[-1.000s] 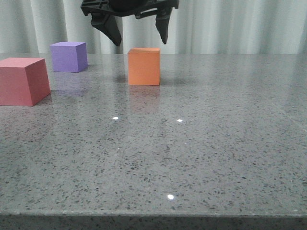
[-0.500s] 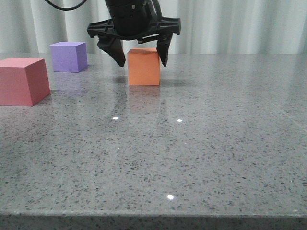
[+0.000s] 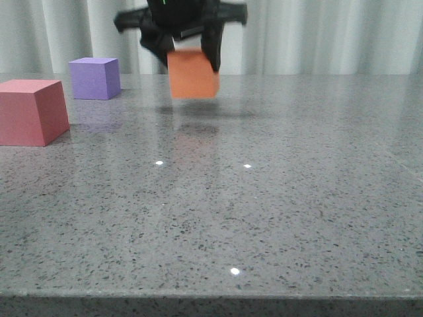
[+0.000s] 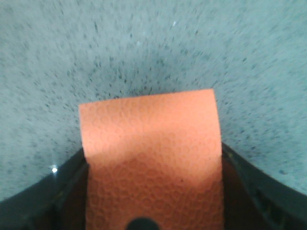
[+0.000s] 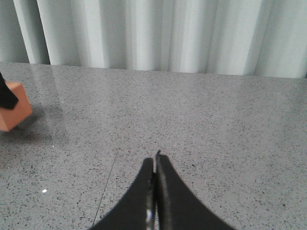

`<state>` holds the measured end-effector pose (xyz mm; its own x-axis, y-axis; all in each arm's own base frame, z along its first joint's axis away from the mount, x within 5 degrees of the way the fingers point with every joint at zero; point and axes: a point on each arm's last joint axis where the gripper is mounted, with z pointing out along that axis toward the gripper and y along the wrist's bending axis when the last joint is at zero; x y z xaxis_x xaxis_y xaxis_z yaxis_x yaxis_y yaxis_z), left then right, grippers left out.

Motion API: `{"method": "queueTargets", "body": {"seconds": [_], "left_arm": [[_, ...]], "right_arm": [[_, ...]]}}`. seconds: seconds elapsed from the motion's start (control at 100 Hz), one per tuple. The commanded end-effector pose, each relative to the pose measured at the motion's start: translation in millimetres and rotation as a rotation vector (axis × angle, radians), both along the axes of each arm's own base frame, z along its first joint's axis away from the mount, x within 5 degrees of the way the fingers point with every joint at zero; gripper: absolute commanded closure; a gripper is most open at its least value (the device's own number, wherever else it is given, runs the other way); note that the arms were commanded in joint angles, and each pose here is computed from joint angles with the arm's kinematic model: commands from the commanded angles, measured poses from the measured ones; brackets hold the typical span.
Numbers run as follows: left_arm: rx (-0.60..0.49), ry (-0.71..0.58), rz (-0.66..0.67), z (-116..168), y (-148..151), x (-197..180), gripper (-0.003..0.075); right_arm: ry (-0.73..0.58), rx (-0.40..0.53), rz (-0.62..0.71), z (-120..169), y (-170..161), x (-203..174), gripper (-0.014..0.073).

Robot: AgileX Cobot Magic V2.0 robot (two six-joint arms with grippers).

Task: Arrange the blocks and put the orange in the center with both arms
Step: 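Lift the orange cube with the left gripper toward the purple cube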

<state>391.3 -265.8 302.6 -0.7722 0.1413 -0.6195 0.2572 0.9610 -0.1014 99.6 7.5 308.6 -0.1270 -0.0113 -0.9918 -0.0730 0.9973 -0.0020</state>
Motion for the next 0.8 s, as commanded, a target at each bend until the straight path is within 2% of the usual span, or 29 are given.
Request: {"method": "queueTargets", "body": {"seconds": [0.0,0.15,0.37,0.54,0.79], "left_arm": [[-0.085,-0.189,-0.023,75.1,16.4,-20.1,0.0449],[-0.068,-0.250,0.009,113.5,53.2,-31.2,0.0449],[-0.001,-0.264,0.083,137.4,112.8,-38.0,0.0449],[0.024,-0.226,0.108,127.0,149.4,-36.5,0.0449],[-0.020,-0.169,0.129,87.0,175.7,-22.9,0.0449]], "right_arm": [[-0.109,-0.011,0.004,16.1,0.2,0.1,0.0664],[-0.109,-0.011,0.004,16.1,0.2,0.1,0.0664],[-0.109,-0.011,0.004,16.1,0.2,0.1,0.0664],[-0.109,-0.011,0.004,16.1,0.2,0.1,0.0664],[-0.109,-0.011,0.004,16.1,0.2,0.1,0.0664]]}}
